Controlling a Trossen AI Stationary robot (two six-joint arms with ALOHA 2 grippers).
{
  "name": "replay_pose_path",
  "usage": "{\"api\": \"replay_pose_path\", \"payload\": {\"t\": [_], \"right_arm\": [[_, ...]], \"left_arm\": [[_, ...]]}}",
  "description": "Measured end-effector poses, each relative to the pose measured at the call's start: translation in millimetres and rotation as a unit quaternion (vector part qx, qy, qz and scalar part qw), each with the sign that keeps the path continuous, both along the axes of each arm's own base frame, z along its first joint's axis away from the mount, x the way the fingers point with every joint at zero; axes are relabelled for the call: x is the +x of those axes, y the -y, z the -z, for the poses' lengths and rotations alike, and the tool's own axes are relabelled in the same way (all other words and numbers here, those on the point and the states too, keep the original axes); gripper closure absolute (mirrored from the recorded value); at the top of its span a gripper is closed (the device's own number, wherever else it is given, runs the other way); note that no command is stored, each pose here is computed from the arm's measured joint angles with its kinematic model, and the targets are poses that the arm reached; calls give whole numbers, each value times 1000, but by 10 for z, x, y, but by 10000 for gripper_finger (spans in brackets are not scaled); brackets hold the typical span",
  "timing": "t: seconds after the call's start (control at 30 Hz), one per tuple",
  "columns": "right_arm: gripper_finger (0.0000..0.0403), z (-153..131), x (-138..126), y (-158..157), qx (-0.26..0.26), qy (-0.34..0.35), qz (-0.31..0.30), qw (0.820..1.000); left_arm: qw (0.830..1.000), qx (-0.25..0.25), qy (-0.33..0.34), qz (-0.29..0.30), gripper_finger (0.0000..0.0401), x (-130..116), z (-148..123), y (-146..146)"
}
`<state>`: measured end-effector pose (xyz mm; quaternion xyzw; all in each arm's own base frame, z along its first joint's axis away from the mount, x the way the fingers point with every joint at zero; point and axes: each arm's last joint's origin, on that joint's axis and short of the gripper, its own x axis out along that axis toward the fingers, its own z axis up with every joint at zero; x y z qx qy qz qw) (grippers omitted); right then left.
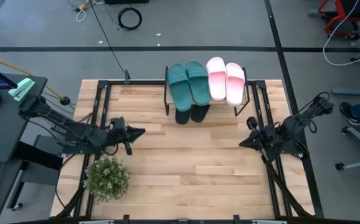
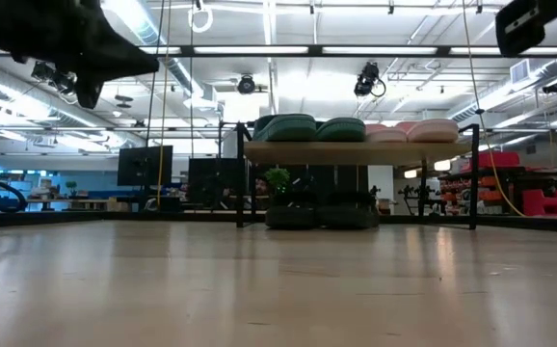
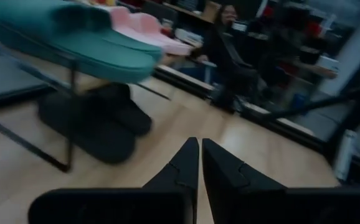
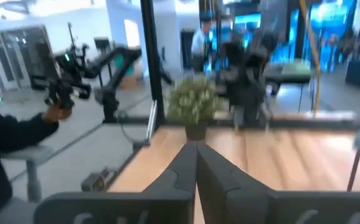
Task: Pick and place slides into the shelf
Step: Return to Home Position
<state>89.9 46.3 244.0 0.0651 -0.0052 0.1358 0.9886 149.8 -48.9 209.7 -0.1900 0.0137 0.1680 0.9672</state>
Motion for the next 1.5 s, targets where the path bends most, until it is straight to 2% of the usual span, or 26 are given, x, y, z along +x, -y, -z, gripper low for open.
{"api": "replay_pose_path", "payload": {"t": [0.13,0.2,0.37,0.53,0.7,1.0,1.23,1.37,1.5], "right_arm": [[389,-103,-130,82,-9,41,3,999],[389,-82,-191,119,-11,39,3,999],[387,-30,-270,168,18,45,1,999],[388,89,-233,149,-3,35,7,999],[388,161,-203,132,13,27,9,1000],[389,416,-101,69,26,46,10,999],[389,573,-57,45,45,45,13,998],[389,649,-40,47,38,38,33,998],[389,699,-30,55,60,12,54,997]], "left_arm": [[999,29,5,-27,380,-52,-59,-134],[998,48,13,-35,379,-92,-111,-182],[996,61,45,-55,370,-211,-228,-277],[996,47,26,-67,365,-256,-180,-326],[997,17,7,-81,372,-236,-108,-352],[997,18,1,-81,379,-226,-90,-350],[996,-18,17,-84,367,-234,188,-352],[996,-19,23,-84,366,-249,299,-356],[996,-21,16,-85,372,-257,358,-358]]}}
